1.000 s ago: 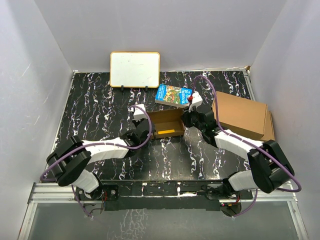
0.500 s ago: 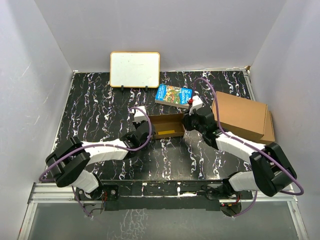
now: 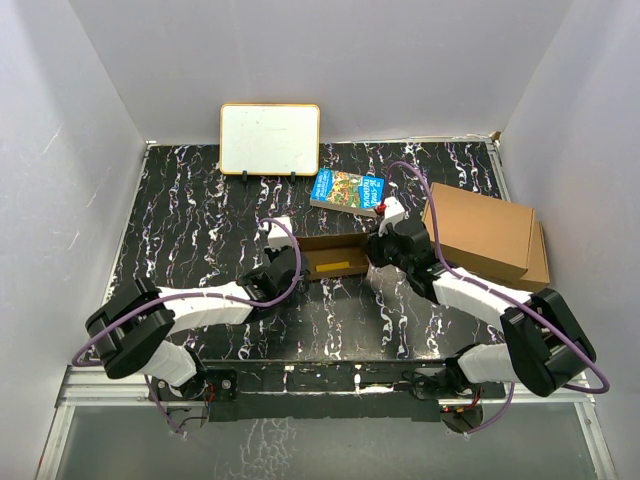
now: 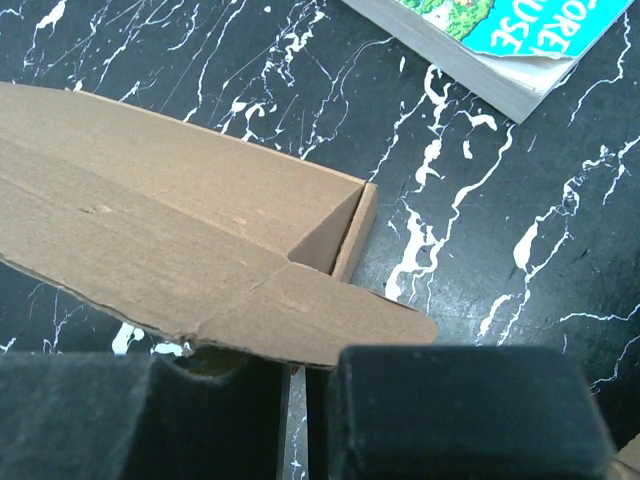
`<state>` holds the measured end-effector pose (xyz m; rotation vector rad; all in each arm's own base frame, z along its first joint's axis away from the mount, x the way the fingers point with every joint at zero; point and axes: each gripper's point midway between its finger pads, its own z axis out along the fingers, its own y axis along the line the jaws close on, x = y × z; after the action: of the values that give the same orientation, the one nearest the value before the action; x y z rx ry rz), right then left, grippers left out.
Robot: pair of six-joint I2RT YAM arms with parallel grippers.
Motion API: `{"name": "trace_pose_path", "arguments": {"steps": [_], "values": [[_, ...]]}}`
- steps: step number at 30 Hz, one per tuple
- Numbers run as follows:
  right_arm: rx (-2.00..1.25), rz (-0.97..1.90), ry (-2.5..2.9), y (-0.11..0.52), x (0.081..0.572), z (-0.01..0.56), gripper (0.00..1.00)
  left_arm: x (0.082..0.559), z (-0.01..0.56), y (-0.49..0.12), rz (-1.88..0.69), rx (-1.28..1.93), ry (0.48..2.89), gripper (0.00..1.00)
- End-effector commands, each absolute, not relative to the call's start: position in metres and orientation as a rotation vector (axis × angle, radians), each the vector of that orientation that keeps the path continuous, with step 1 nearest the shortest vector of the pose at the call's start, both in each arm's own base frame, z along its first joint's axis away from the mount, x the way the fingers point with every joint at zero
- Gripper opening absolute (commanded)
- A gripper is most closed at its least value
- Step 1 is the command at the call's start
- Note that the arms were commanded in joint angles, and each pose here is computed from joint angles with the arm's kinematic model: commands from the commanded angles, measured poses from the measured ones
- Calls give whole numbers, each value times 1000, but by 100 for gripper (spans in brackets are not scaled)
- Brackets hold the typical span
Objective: Fold the paper box
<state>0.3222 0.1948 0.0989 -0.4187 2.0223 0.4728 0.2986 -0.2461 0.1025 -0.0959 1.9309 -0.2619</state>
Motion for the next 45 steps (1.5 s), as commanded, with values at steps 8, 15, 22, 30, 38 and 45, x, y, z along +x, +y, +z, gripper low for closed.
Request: {"name": "trace_pose_path", "arguments": {"steps": [8, 15, 22, 30, 38, 45], "values": [[-472, 524, 2025, 202, 306, 91, 13, 287, 104, -250, -307, -59, 1955, 0], [-465, 479, 2013, 196, 310, 92, 12, 283, 105, -248, -322, -61, 1963, 15], [-455, 460, 2010, 193, 313, 92, 11, 276, 113, -243, -353, -80, 1969, 28], [-460, 464, 2003, 194, 313, 93, 11, 251, 117, -244, -463, 10, 2033, 37], [-470, 474, 1997, 196, 312, 94, 11, 193, 185, -261, -857, 325, 1885, 57], [-485, 477, 1988, 197, 312, 96, 13, 203, 246, -263, -815, 356, 1843, 60]]}}
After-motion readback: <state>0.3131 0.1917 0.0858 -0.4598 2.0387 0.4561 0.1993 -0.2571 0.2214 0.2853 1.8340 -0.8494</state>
